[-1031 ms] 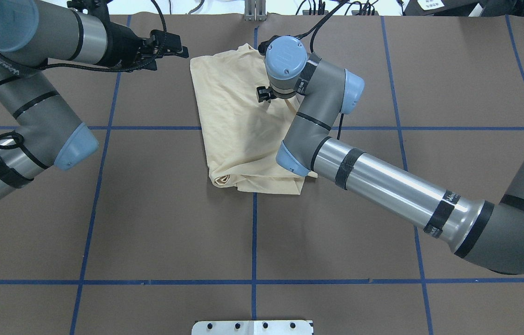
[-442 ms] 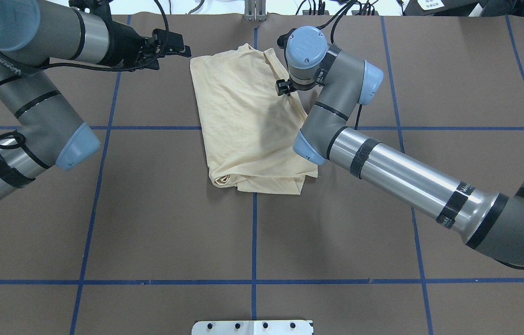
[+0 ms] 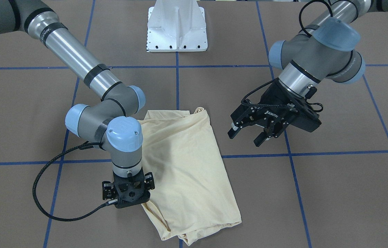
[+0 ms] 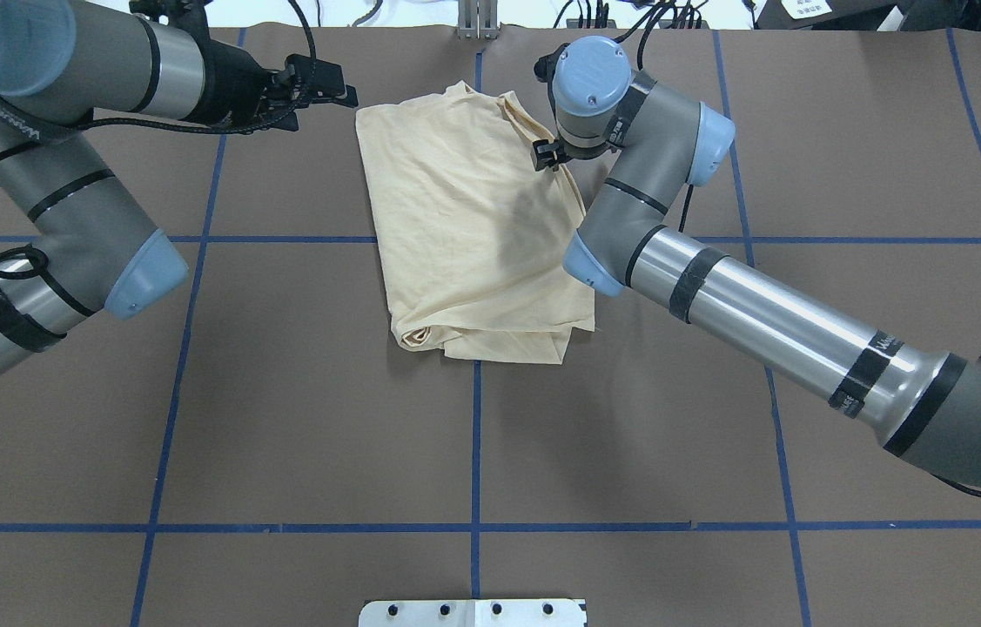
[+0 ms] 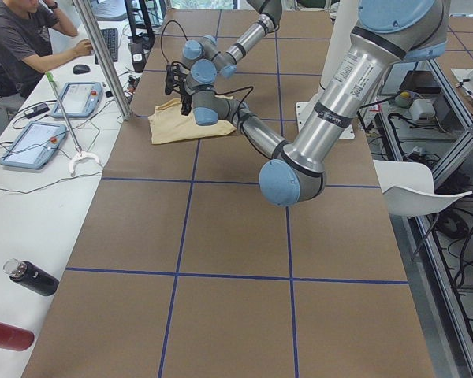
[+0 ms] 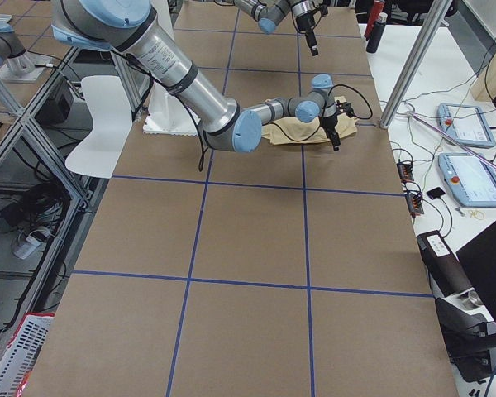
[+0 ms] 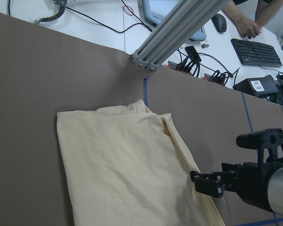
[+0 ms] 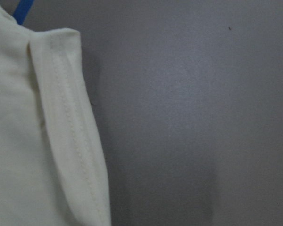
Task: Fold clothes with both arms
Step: 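Move the right gripper to the shirt's far corner near the collar, then lower the left gripper to the near corner while the right holds the far corner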
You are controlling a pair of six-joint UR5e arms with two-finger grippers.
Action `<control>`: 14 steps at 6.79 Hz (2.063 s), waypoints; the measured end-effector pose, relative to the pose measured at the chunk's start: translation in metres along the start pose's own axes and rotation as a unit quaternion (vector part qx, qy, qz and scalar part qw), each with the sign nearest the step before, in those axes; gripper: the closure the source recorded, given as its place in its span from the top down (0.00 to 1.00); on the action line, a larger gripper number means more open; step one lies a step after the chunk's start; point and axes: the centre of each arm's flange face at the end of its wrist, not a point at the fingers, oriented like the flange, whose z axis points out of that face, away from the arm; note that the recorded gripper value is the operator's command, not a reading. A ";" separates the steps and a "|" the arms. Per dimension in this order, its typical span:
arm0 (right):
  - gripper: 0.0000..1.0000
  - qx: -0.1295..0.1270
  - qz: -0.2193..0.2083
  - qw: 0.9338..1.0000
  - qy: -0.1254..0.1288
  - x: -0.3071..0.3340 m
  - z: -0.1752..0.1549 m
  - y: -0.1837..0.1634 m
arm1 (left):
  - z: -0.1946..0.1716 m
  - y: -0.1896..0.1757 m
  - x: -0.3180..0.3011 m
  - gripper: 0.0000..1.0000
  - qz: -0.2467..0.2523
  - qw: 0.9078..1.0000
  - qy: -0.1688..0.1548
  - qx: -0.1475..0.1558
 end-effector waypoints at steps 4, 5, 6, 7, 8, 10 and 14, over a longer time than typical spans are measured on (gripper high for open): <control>1.00 0.001 -0.008 1.000 -0.012 0.032 -0.015 -0.019 | 0.000 0.001 0.001 1.00 -0.002 1.000 0.001 -0.002; 1.00 0.005 -0.004 0.999 -0.034 0.028 -0.033 -0.024 | 0.000 0.006 0.005 1.00 -0.012 1.000 0.005 -0.005; 1.00 0.004 0.007 0.998 -0.061 0.026 -0.050 -0.022 | 0.001 0.016 0.012 1.00 -0.040 0.999 0.011 -0.012; 1.00 -0.005 0.025 0.996 -0.089 0.024 -0.067 -0.013 | 0.007 0.035 0.021 1.00 -0.079 0.996 0.016 -0.026; 1.00 -0.020 0.042 0.993 -0.113 0.023 -0.087 0.000 | 0.014 0.059 0.023 1.00 -0.128 0.991 0.016 -0.043; 1.00 -0.052 0.081 0.983 -0.156 0.026 -0.126 0.028 | 0.030 0.114 0.005 1.00 -0.232 0.971 -0.007 -0.055; 1.00 -0.063 0.122 0.973 -0.185 0.036 -0.151 0.052 | 0.082 0.243 -0.003 0.94 -0.324 0.940 -0.092 -0.053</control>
